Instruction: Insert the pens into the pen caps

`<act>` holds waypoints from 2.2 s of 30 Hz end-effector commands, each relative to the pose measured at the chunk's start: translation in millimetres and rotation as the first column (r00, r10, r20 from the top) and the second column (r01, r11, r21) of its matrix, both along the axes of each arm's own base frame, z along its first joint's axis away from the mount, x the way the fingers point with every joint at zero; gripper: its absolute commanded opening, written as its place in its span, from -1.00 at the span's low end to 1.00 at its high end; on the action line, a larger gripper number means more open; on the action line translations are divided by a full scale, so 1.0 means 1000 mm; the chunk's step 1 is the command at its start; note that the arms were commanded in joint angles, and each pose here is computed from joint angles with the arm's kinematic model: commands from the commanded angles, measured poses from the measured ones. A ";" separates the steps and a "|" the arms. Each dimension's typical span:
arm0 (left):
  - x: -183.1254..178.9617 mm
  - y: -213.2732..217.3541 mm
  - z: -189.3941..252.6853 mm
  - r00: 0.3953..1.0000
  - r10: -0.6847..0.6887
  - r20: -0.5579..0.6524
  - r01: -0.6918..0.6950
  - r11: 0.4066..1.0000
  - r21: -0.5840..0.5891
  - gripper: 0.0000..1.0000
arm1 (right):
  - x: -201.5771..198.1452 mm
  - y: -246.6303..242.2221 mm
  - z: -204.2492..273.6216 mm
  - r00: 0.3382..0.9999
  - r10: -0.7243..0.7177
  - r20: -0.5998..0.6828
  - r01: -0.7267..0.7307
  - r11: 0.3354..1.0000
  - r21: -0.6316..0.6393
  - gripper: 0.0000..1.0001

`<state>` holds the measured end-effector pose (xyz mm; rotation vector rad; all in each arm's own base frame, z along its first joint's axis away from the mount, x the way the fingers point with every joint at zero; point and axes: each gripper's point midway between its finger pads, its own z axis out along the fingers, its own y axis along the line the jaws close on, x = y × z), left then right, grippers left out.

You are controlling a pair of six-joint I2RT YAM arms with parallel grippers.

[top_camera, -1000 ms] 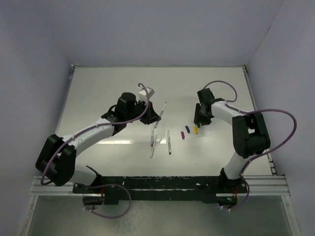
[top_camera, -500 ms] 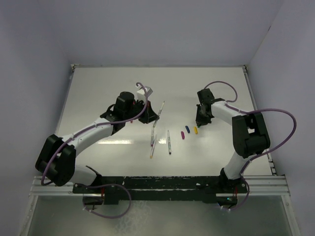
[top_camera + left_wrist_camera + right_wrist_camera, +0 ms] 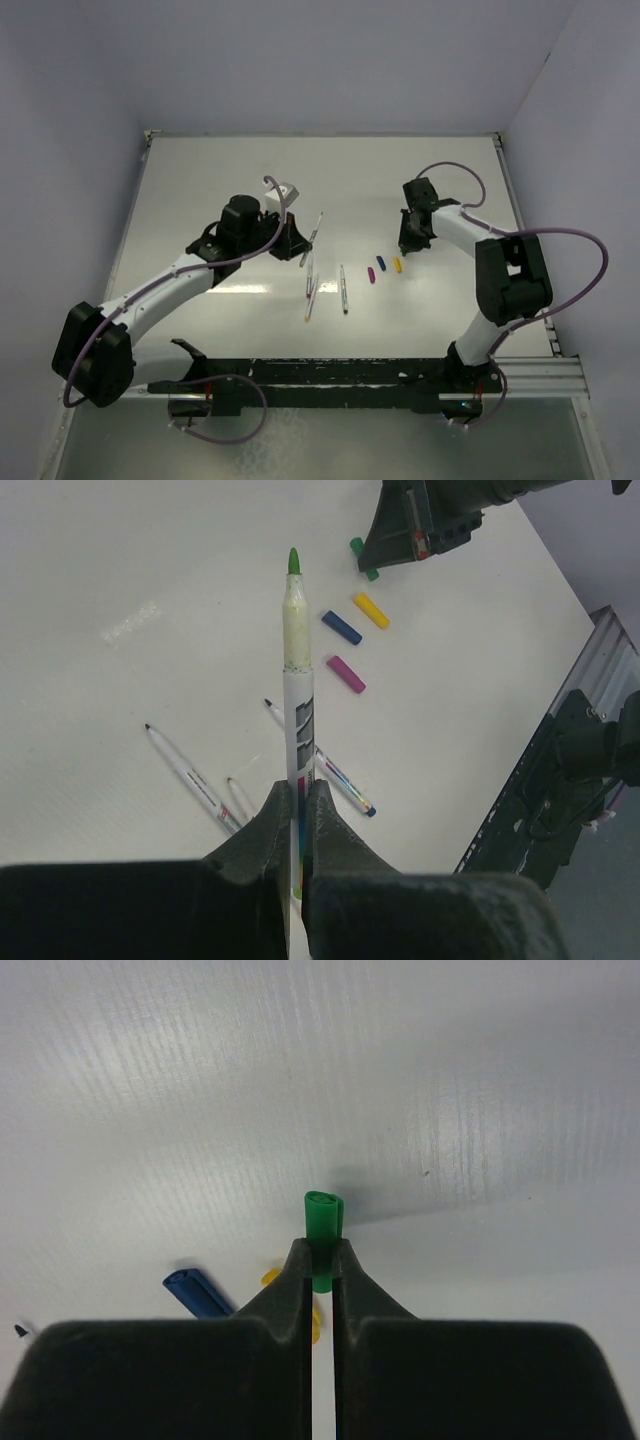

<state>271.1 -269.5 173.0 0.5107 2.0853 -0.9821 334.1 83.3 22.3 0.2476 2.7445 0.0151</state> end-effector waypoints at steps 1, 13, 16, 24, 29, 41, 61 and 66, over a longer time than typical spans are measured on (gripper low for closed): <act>-0.008 0.013 0.011 0.998 0.014 0.056 -0.014 1.000 0.005 -1.00 | 0.022 0.008 0.054 0.985 0.001 0.174 -0.010 0.999 0.050 -1.00; -0.005 -0.003 0.047 0.993 -0.006 0.114 0.021 0.991 -0.134 -1.00 | 0.053 0.035 0.220 0.713 0.020 0.701 -0.207 0.961 0.182 -1.00; 0.000 -0.017 0.070 0.988 -0.030 0.154 0.064 0.973 -0.223 -1.00 | 0.053 0.040 0.261 0.613 0.010 0.790 -0.260 0.947 0.190 -1.00; 0.004 -0.042 0.109 0.976 -0.088 0.200 0.159 0.913 -0.376 -1.00 | 0.040 0.070 0.328 0.387 -0.065 0.920 -0.464 0.849 0.255 -1.00; 0.006 -0.047 0.125 0.976 -0.095 0.198 0.173 0.886 -0.430 -1.00 | 0.031 0.090 0.348 0.291 -0.131 0.948 -0.593 0.752 0.287 -1.00; 0.008 -0.055 0.129 0.974 -0.108 0.201 0.188 0.877 -0.441 -1.00 | 0.020 0.121 0.363 0.288 -0.240 0.927 -0.749 0.547 0.375 -1.00; 0.014 -0.059 0.129 0.971 -0.110 0.211 0.193 0.884 -0.426 -1.00 | 0.005 0.165 0.338 0.367 -0.139 0.920 -0.797 0.463 0.388 -1.00; 0.015 -0.060 0.130 0.970 -0.110 0.216 0.195 0.884 -0.426 -1.00 | 0.005 0.166 0.336 0.372 -0.131 0.919 -0.795 0.466 0.388 -1.00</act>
